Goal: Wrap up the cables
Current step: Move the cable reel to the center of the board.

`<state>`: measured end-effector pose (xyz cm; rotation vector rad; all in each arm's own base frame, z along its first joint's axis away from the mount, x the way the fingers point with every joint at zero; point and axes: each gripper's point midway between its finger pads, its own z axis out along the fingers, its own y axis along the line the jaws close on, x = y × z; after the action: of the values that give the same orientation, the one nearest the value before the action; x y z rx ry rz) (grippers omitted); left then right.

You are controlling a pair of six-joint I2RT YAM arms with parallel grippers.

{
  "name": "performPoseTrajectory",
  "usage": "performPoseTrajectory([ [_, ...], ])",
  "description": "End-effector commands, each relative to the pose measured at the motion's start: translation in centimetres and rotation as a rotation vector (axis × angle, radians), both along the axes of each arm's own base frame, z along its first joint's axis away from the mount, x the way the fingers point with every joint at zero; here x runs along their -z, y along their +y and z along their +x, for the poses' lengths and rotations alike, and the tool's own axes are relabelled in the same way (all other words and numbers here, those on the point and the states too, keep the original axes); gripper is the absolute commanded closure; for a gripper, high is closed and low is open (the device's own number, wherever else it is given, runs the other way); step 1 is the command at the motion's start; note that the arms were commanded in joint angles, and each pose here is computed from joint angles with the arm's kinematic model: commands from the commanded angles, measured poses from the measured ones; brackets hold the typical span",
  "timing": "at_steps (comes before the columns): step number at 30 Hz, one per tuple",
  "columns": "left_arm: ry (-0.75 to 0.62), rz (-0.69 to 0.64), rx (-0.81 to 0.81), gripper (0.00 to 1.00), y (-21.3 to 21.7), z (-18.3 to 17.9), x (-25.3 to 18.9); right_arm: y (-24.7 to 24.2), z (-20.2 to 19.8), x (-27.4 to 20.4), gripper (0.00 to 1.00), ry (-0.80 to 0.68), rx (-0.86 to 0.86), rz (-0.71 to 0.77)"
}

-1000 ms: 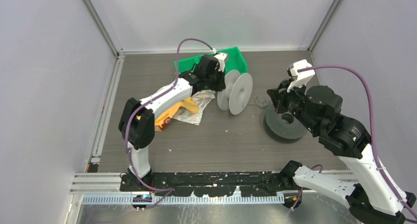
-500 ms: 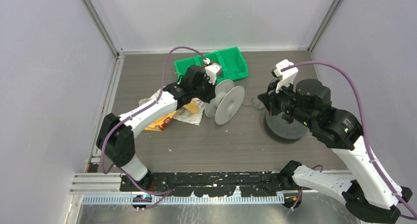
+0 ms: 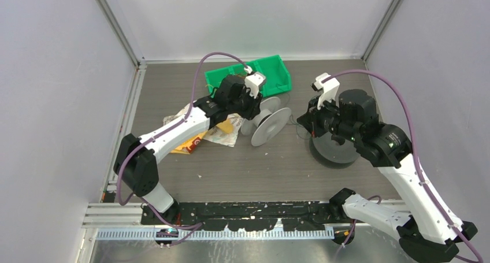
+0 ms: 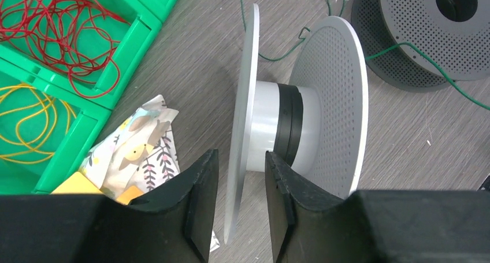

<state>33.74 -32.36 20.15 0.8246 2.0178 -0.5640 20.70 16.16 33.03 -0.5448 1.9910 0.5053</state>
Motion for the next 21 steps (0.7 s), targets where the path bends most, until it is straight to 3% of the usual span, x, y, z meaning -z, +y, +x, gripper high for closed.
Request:
performPoseTrajectory([
  [1, -0.048, -0.067, -0.011, 0.62, -0.9, 0.9, -2.9, 1.1, 0.0, -0.9, 1.00, -0.005, -0.069, 0.063],
  [7, -0.058, -0.080, -0.015, 0.53, -0.9, 1.0, -3.8, 1.4, 0.5, -0.1, 1.00, 0.061, -0.092, 0.078],
  [16, -0.075, -0.089, -0.037, 0.49, -0.6, 1.2, -4.7, 1.5, 0.4, -0.1, 1.00, 0.062, -0.117, 0.091],
  [21, -0.121, -0.133, -0.065, 0.49, 0.2, 0.8, -8.9, 2.0, -0.6, -0.5, 0.99, 0.067, -0.190, 0.088],
])
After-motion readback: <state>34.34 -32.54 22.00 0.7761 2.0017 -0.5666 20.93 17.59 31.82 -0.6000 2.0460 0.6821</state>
